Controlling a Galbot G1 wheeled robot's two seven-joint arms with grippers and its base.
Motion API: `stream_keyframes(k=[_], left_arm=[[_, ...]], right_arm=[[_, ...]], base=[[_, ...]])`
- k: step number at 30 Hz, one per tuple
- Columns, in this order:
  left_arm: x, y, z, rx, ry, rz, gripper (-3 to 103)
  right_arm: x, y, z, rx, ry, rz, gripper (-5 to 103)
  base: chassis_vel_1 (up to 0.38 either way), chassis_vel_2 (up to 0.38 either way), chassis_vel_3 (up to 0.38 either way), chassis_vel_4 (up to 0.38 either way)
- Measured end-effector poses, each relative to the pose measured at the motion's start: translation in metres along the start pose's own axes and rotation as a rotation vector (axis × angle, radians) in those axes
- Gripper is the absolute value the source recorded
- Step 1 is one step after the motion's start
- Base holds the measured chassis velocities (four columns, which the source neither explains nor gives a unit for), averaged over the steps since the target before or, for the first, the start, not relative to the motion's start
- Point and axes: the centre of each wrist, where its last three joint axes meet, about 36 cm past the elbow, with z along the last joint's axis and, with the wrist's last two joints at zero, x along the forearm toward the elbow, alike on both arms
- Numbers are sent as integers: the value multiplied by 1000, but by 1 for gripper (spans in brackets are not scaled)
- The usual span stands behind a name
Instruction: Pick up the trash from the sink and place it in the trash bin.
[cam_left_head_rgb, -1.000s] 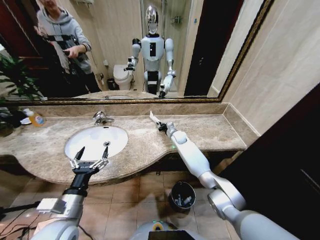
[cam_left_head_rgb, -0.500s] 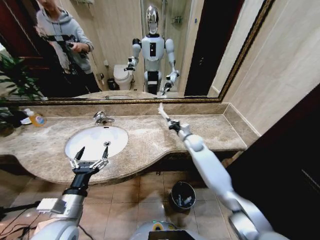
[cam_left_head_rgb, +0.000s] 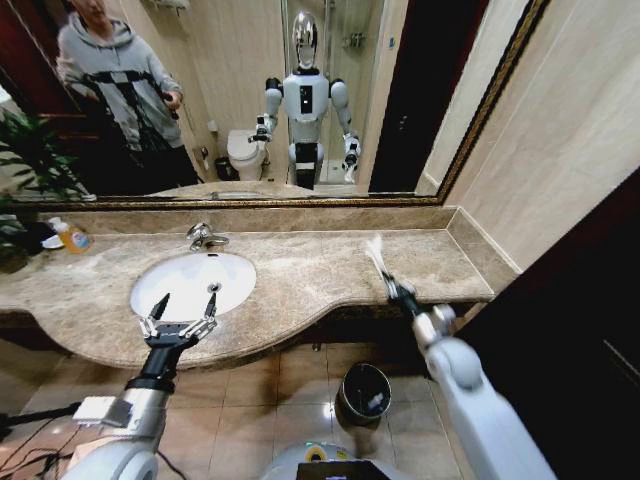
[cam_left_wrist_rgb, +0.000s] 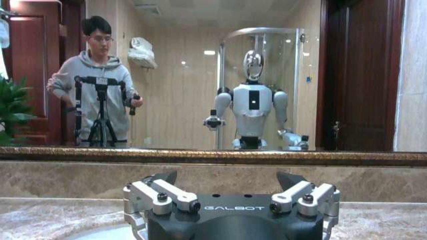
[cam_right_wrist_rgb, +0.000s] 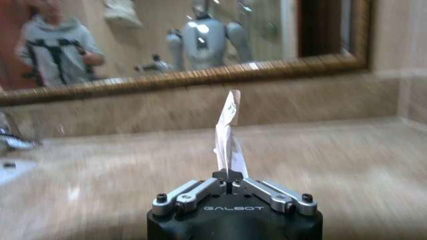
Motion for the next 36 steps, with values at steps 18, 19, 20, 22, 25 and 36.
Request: stream_keyframes(k=[18,19,20,22,25,36], left_arm=[[0,0,0,0,0,0,100],[0,0,0,0,0,0,100],[0,0,0,0,0,0,100],[0,0,0,0,0,0,100],[0,0,0,0,0,0,100],[0,0,0,0,0,0,100]], right_arm=[[100,75,182,-33,357,8,0],[88,75,194,-8,381,11,0],[75,72,206,19,407,15,0],[64,70,216,41,443,20,0],[46,63,243,100,522,38,0],[40,46,310,129,671,56,0]], base=[[0,0,0,0],[0,0,0,0],[0,0,0,0],[0,0,0,0],[0,0,0,0],[0,0,0,0]])
